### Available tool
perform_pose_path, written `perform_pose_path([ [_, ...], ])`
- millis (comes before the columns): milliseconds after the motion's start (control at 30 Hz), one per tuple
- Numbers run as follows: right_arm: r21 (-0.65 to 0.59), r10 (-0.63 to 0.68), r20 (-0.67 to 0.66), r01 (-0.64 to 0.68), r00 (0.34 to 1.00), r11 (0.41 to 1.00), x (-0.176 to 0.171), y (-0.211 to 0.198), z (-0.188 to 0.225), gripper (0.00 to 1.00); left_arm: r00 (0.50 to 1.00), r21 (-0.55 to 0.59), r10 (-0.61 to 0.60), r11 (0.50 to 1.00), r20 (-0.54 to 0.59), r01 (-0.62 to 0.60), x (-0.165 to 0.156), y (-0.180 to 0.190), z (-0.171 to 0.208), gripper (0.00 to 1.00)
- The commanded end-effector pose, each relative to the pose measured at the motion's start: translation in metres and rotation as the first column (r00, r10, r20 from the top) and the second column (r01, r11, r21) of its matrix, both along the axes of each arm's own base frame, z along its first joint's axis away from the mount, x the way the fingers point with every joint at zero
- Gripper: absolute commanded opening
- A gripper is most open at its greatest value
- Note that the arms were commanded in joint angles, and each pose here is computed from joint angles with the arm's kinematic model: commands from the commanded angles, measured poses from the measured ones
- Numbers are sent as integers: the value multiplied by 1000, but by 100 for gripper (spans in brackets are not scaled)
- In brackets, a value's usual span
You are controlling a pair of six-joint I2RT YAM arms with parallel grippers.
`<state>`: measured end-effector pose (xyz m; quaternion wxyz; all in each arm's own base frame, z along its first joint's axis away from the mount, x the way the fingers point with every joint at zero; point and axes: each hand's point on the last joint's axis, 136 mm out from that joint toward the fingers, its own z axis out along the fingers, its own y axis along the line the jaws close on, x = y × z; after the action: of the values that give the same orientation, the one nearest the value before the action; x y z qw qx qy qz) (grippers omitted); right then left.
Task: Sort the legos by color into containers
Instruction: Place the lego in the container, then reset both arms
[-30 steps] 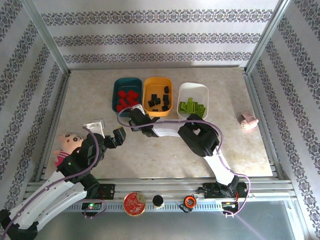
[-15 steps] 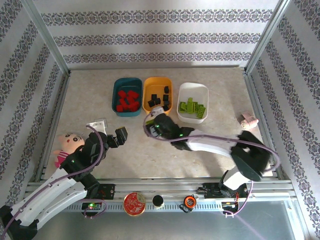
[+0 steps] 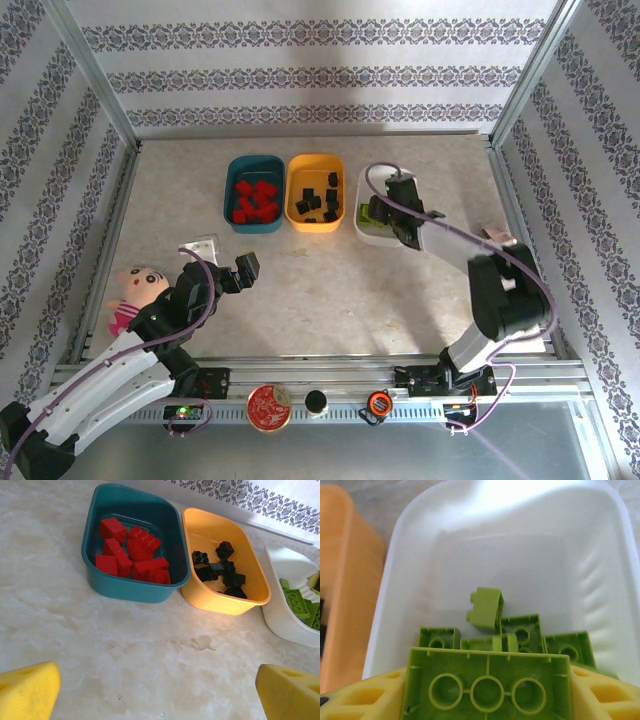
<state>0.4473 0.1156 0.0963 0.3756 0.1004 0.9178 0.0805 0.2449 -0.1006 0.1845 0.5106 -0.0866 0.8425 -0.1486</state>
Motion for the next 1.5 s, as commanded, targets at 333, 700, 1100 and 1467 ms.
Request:
perform_pose_path([
  [333,61,-91,-22,92,996,994,71,-23,12,98,1000,7,0,1000,6,0,7,-2,-2,100],
  [700,127,-91,234,63,968,990,-6,-16,78,98,990,104,82,990,117,-94,39,5,17,100],
  [1100,-12,-54,417,64,907,998,-67,-18,97,98,918,396,368,829,147,-395,118,110,-12,100],
  [1467,-59,-112,488,160,866,985,-88,-44,114,98,950,456,271,834,155,-312,148,133,-68,100],
])
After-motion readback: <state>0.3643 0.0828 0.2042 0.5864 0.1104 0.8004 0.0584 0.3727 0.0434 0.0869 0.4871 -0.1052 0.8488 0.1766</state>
